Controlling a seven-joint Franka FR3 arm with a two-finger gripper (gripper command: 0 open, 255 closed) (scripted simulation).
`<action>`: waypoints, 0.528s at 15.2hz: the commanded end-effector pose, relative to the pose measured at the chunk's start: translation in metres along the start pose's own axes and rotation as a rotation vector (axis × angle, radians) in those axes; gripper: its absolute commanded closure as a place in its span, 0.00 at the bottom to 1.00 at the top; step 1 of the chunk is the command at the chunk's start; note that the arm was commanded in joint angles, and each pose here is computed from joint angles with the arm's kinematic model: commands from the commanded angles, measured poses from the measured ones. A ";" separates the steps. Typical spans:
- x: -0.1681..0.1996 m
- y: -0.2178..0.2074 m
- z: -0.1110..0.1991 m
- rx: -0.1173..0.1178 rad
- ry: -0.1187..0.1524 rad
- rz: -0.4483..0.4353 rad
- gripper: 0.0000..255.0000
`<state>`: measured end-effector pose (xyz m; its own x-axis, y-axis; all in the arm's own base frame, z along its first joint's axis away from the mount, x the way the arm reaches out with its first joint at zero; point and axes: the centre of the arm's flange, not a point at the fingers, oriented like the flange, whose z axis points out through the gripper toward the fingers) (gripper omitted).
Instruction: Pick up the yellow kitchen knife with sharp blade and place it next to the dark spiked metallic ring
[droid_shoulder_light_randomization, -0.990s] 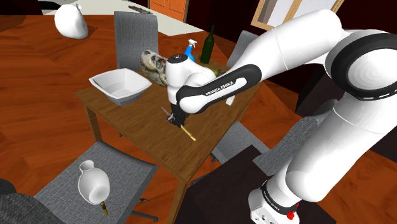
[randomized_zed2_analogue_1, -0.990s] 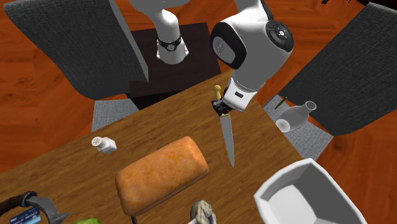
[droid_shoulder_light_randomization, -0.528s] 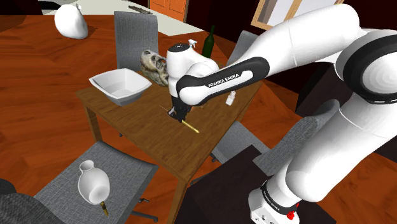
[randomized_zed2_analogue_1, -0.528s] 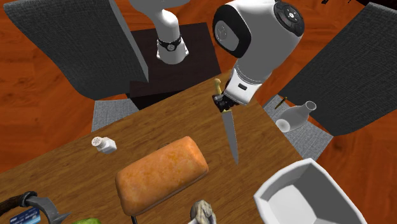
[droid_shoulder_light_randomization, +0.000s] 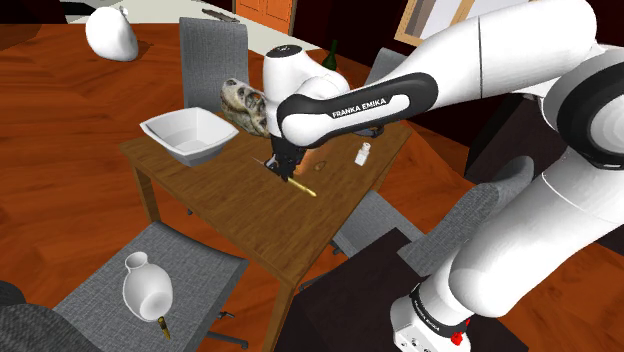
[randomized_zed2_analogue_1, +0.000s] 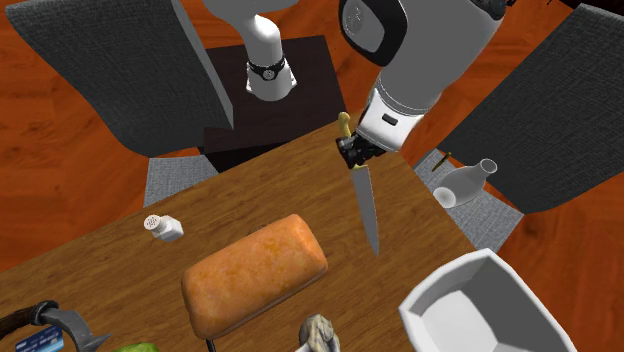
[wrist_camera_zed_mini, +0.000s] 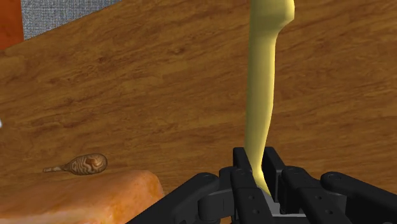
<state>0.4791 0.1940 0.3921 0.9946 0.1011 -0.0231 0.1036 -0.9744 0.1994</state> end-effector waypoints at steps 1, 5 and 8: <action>-0.001 0.014 -0.002 0.000 0.000 0.000 1.00; 0.002 0.065 0.008 0.000 0.000 0.000 1.00; 0.004 0.104 0.016 0.000 0.000 0.000 1.00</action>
<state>0.4900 0.1008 0.3969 0.9947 0.0997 -0.0235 0.1024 -0.9746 0.1991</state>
